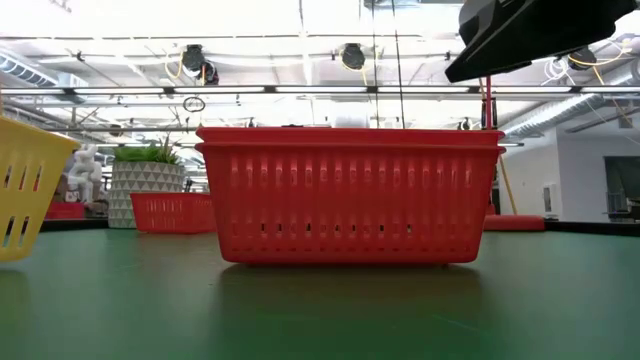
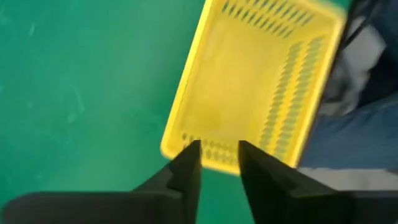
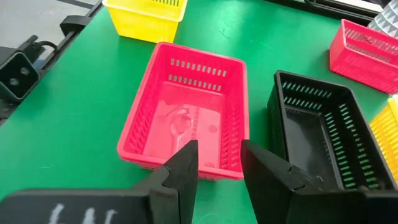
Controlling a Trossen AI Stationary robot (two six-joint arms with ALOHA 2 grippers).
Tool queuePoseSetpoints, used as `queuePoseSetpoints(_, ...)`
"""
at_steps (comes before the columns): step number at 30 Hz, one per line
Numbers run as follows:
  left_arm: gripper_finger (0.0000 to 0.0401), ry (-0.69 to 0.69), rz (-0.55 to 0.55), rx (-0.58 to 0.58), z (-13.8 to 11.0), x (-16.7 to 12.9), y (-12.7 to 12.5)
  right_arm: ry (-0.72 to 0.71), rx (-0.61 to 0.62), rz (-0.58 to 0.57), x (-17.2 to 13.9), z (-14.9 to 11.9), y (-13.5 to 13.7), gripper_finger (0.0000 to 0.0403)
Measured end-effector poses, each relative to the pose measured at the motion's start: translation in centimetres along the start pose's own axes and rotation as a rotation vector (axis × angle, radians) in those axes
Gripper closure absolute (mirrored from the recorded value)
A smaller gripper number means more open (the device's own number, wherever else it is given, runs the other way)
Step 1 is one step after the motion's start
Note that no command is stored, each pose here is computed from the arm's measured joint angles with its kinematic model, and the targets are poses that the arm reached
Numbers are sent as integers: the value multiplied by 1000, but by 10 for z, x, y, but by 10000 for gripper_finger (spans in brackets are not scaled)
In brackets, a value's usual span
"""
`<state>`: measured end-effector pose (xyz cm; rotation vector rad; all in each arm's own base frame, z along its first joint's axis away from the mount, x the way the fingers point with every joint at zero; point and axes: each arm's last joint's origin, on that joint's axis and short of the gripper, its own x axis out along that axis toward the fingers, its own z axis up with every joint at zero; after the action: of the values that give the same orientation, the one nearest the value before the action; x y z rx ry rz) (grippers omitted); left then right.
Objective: Stack baskets by color
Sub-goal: Stack the bottom yellow basket on the top yellow baskets
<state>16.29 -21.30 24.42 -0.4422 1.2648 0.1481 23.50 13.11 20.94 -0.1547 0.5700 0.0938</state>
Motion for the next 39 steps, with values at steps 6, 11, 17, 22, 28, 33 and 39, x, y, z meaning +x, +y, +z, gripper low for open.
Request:
queuePoseSetpoints(6,206,-18,86,84,-10,16,-4,4,-2,21,0,0,1,287)
queuePoseSetpoints(11,197,-30,148,170,-12,28,-5,3,-2,21,0,0,1,287)
queuePoseSetpoints(17,229,-54,215,216,-10,32,-1,3,-3,21,0,0,1,287)
queuePoseSetpoints(22,243,-95,230,246,-8,33,-1,2,0,21,0,0,1,287)
queuePoseSetpoints(28,230,-104,204,245,-11,43,2,3,0,22,0,0,1,287)
queuePoseSetpoints(33,230,-103,181,234,-15,54,7,3,0,21,0,0,1,287)
queuePoseSetpoints(39,267,-101,187,233,-18,60,13,3,0,22,0,0,1,287)
